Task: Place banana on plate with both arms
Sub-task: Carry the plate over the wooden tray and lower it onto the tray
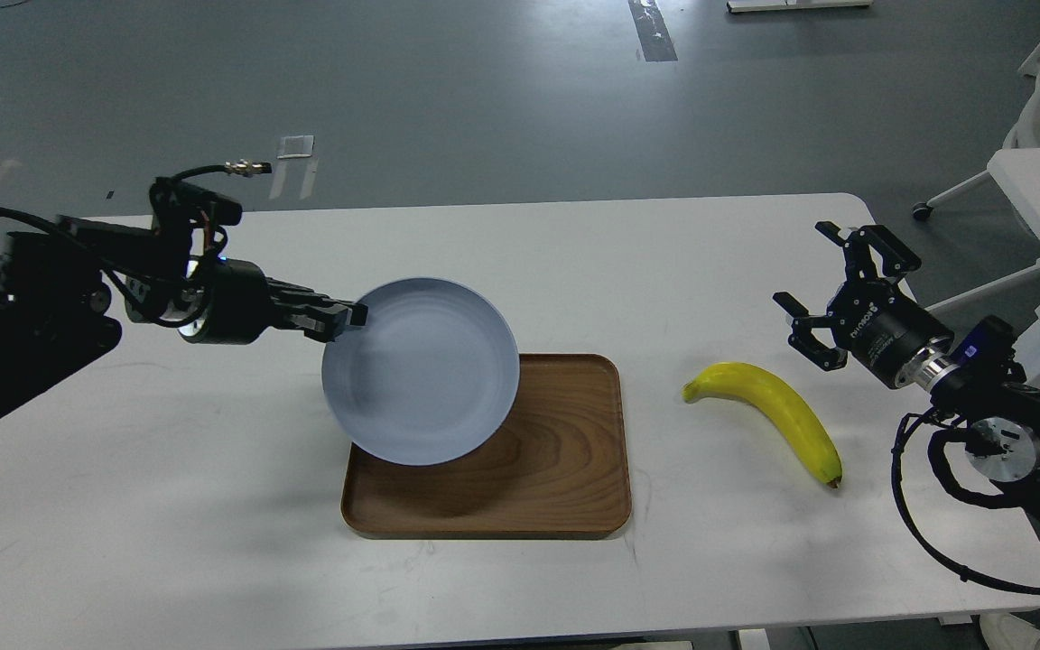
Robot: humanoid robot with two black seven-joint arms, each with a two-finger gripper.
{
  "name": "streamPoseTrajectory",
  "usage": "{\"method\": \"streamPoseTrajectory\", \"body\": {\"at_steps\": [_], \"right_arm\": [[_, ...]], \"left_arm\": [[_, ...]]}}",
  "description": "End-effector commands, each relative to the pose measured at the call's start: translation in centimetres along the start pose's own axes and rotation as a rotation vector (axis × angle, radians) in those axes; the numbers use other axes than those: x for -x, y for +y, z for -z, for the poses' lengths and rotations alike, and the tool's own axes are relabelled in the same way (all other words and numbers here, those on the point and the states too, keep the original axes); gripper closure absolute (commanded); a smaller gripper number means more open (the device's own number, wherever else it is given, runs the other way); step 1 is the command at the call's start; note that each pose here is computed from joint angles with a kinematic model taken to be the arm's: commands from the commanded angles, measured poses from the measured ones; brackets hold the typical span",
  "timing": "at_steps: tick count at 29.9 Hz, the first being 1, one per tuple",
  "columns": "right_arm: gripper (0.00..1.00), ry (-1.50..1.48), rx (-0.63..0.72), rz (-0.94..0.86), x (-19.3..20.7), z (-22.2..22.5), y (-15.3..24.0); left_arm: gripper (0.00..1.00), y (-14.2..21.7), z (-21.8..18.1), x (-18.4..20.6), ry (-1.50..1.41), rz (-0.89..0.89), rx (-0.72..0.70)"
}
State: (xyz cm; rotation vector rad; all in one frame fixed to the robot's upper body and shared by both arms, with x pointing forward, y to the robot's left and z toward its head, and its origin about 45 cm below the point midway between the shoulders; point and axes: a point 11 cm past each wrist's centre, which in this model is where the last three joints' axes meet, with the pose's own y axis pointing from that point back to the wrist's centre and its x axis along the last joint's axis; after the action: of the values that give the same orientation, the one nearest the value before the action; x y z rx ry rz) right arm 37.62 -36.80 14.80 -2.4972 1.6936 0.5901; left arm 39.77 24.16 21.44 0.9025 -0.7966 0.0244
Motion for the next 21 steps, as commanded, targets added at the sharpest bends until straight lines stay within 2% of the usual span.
{"method": "streamPoseTrajectory", "body": {"at_steps": [1, 4, 10, 21], "right_arm": [[0.00, -0.001, 0.001, 0.001, 0.0, -0.1, 0.0], [0.00, 0.001, 0.000, -0.003, -0.1, 0.0, 0.1], [0.00, 0.001, 0.002, -0.005, -0.2, 0.0, 0.3], [0.00, 0.000, 0.006, -0.004, -0.2, -0.2, 0.3]], "left_arm": [[1.00, -2.9, -2.5, 0.0, -0.034, 0.056, 0.056], [1.00, -5.2, -4.6, -0.2, -0.071, 0.088, 0.088], [1.00, -7.9, -4.4, -0.7, -0.046, 0.087, 0.049], [1.00, -8.2, -2.0, 0.9, -0.004, 0.124, -0.020]]}}
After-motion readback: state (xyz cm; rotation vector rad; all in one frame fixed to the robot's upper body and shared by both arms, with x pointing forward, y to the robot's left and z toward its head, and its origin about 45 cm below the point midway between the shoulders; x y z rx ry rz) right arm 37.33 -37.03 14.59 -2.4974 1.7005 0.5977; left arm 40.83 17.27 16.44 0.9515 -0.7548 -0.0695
